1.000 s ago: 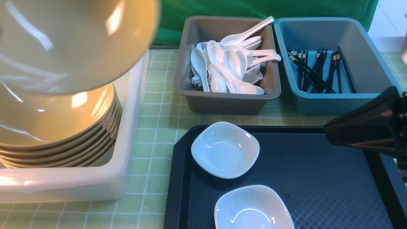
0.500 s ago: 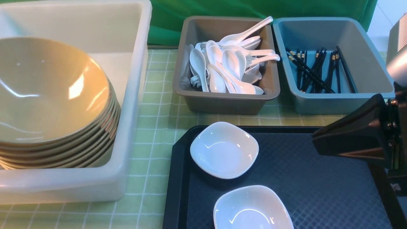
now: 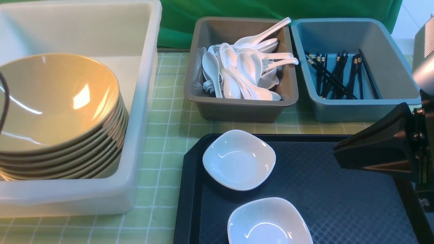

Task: On green table put chopsticks spoon bowls plates into blue grey white boxes.
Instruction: 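Place the tan bowl onto the bowl stack in the left bin with the left gripper, then grasp the small white bowl on the black tray by its rim with the left gripper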

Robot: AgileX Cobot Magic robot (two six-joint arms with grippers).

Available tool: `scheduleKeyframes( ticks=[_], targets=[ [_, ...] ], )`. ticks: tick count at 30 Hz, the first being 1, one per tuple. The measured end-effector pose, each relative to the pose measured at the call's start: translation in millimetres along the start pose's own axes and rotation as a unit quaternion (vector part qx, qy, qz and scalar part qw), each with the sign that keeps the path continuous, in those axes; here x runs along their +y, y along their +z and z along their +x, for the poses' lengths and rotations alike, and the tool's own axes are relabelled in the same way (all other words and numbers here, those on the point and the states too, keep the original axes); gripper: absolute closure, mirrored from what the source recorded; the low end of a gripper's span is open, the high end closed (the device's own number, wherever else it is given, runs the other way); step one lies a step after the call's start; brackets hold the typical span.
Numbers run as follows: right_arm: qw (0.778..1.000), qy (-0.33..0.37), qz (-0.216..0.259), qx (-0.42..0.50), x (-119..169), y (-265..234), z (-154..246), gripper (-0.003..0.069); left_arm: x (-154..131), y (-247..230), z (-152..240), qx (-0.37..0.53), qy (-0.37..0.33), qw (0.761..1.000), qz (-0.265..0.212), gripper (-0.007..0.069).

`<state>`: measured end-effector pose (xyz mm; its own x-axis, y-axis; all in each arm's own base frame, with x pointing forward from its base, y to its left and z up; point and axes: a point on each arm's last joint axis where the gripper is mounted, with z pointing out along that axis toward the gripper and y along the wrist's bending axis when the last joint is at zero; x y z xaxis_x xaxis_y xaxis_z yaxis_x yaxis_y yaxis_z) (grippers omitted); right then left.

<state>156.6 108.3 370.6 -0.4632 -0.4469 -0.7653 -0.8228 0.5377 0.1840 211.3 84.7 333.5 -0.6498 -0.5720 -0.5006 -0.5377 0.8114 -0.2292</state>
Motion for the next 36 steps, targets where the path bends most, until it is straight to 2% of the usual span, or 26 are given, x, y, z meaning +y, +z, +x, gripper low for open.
scheduleKeyframes(
  ticks=[3, 8, 12, 13, 14, 16, 18, 22, 29, 31, 35, 36],
  targets=[
    [1.000, 0.000, -0.001, 0.001, 0.1, 0.0, 0.1, 0.0629, -2.2, -10.5, -6.3, -0.011, 0.016, 0.999, -0.027, -0.0021],
    [1.000, -0.006, -0.001, 0.001, 0.1, 0.0, 0.1, 0.0622, -25.8, -38.2, -13.2, -0.014, 0.069, 0.997, -0.021, -0.0038],
    [0.999, -0.037, 0.011, -0.016, 1.3, -3.8, -1.8, 0.0620, -64.7, -49.9, 2.8, 0.014, 0.161, 0.986, 0.038, -0.0038],
    [0.999, -0.037, 0.012, -0.017, 1.4, -4.1, -1.9, 0.0620, -64.6, -49.9, 2.9, 0.015, 0.161, 0.986, 0.038, -0.0038],
    [0.997, -0.060, 0.023, -0.031, 3.0, -8.2, -3.3, 0.0619, -88.9, -51.6, 18.4, 0.036, 0.202, 0.975, 0.085, -0.0036],
    [0.996, -0.077, 0.030, -0.042, 5.2, -12.2, -4.0, 0.0617, -102.0, -51.7, 27.2, 0.047, 0.222, 0.968, 0.110, -0.0033],
    [0.991, -0.109, 0.036, -0.061, 10.5, -19.2, -5.2, 0.0615, -139.5, -49.4, 55.6, 0.074, 0.270, 0.943, 0.178, -0.0016],
    [0.987, -0.129, 0.026, -0.090, 19.7, -27.1, -7.1, 0.0612, -192.2, -25.0, 97.8, 0.125, 0.340, 0.903, 0.231, 0.0018],
    [0.984, -0.141, 0.009, -0.112, 33.7, -39.0, -5.2, 0.0612, -252.4, 60.7, 132.5, 0.200, 0.395, 0.876, 0.193, 0.0017],
    [0.983, -0.143, 0.007, -0.111, 35.0, -39.8, -4.4, 0.0612, -259.2, 72.5, 134.2, 0.206, 0.407, 0.870, 0.189, 0.0017],
    [0.984, -0.145, -0.004, -0.104, 37.7, -40.7, -2.3, 0.0612, -282.7, 111.5, 141.1, 0.220, 0.470, 0.834, 0.190, 0.0025],
    [0.984, -0.145, -0.004, -0.104, 37.7, -40.6, -2.2, 0.0612, -283.5, 114.8, 142.2, 0.222, 0.473, 0.832, 0.188, 0.0027]
  ],
)
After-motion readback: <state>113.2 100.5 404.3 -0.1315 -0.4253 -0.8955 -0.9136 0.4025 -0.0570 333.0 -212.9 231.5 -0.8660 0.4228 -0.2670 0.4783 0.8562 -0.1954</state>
